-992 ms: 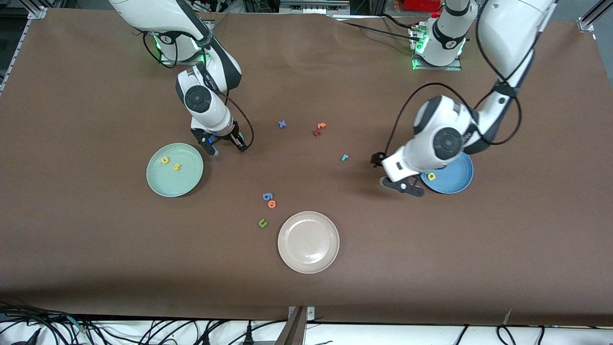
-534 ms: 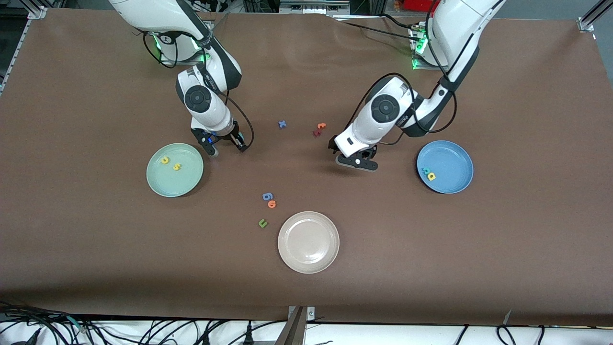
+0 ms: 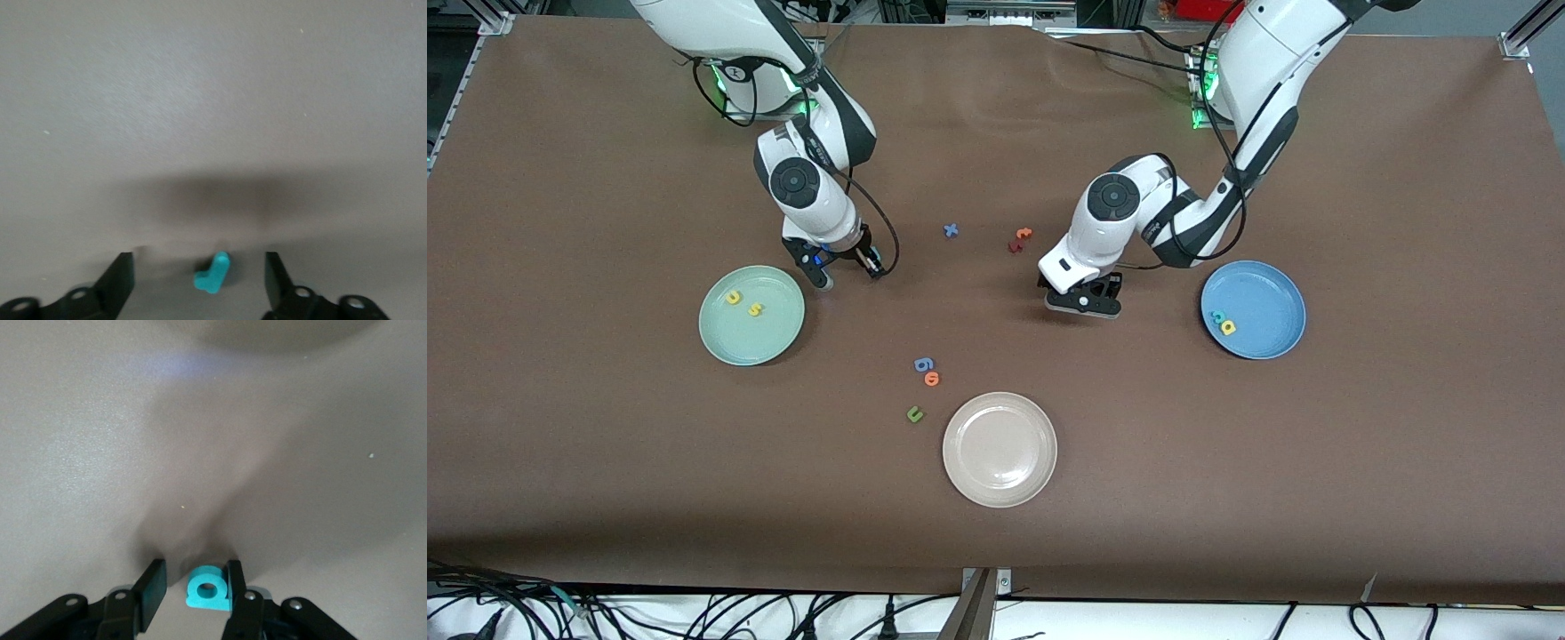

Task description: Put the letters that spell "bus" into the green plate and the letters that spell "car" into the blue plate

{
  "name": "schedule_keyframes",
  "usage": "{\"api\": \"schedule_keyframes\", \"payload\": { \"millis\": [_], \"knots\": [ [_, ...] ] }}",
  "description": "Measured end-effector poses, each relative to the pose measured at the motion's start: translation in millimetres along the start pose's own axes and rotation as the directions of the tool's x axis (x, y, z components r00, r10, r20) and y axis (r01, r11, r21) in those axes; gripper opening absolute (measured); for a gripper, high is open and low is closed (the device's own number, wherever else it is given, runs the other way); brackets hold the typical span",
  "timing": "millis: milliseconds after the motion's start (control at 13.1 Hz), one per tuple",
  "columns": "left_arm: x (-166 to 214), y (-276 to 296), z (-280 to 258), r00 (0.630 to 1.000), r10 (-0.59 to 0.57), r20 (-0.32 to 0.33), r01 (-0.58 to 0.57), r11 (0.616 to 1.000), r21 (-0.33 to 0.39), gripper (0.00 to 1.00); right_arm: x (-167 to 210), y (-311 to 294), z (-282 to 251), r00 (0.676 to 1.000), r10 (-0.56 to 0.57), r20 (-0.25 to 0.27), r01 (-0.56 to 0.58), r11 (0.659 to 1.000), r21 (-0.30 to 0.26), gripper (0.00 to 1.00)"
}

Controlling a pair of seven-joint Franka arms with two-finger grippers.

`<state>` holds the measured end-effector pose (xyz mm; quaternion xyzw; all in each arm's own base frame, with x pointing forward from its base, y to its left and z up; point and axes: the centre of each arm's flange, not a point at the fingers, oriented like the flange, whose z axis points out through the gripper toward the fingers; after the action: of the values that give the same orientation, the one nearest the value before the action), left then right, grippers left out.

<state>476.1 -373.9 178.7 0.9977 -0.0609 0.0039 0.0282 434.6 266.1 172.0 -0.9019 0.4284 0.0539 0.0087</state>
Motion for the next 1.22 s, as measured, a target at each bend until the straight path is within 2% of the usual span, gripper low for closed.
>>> {"api": "schedule_keyframes", "payload": {
  "millis": [153,229,305,381,458,534,763,992,1221],
  "knots": [
    [-6,7,4,1.000,0.000,0.006,0.000,1.000,0.001,0.78,-1,0,0,1.000,-0.001,0.000,0.001,1.000,0.000,0.43],
    [-7,10,5,1.000,-0.003,0.009,0.003,1.000,0.001,0.78,-1,0,0,1.000,-0.002,0.000,0.002,1.000,0.000,0.41],
    [-8,11,6,1.000,-0.005,0.010,0.005,1.000,0.001,0.71,-2,0,-2,1.000,-0.003,0.000,0.003,1.000,0.000,0.30],
    [-9,12,6,1.000,-0.003,0.011,0.003,1.000,0.001,0.65,-2,1,-4,1.000,-0.005,0.000,0.005,1.000,-0.004,0.27],
    [-10,13,6,1.000,-0.003,0.011,0.003,1.000,0.001,0.63,-3,2,-2,1.000,-0.006,0.001,0.006,1.000,-0.008,0.27],
    [-10,13,6,1.000,-0.003,0.011,0.003,1.000,0.001,0.57,-4,2,-2,1.000,-0.006,0.001,0.006,1.000,-0.007,0.27],
    [-9,13,6,1.000,-0.004,0.010,0.004,1.000,0.001,0.52,-3,2,-3,1.000,-0.006,0.002,0.006,1.000,-0.014,0.27],
    [-9,13,6,1.000,-0.004,0.010,0.004,1.000,0.002,0.39,20,-4,-32,1.000,-0.022,0.010,0.023,0.994,-0.106,0.27],
    [-9,13,7,1.000,0.025,-0.005,-0.025,1.000,0.017,0.35,76,-11,-89,0.996,-0.085,0.034,0.090,0.980,-0.178,0.27]
  ]
}}
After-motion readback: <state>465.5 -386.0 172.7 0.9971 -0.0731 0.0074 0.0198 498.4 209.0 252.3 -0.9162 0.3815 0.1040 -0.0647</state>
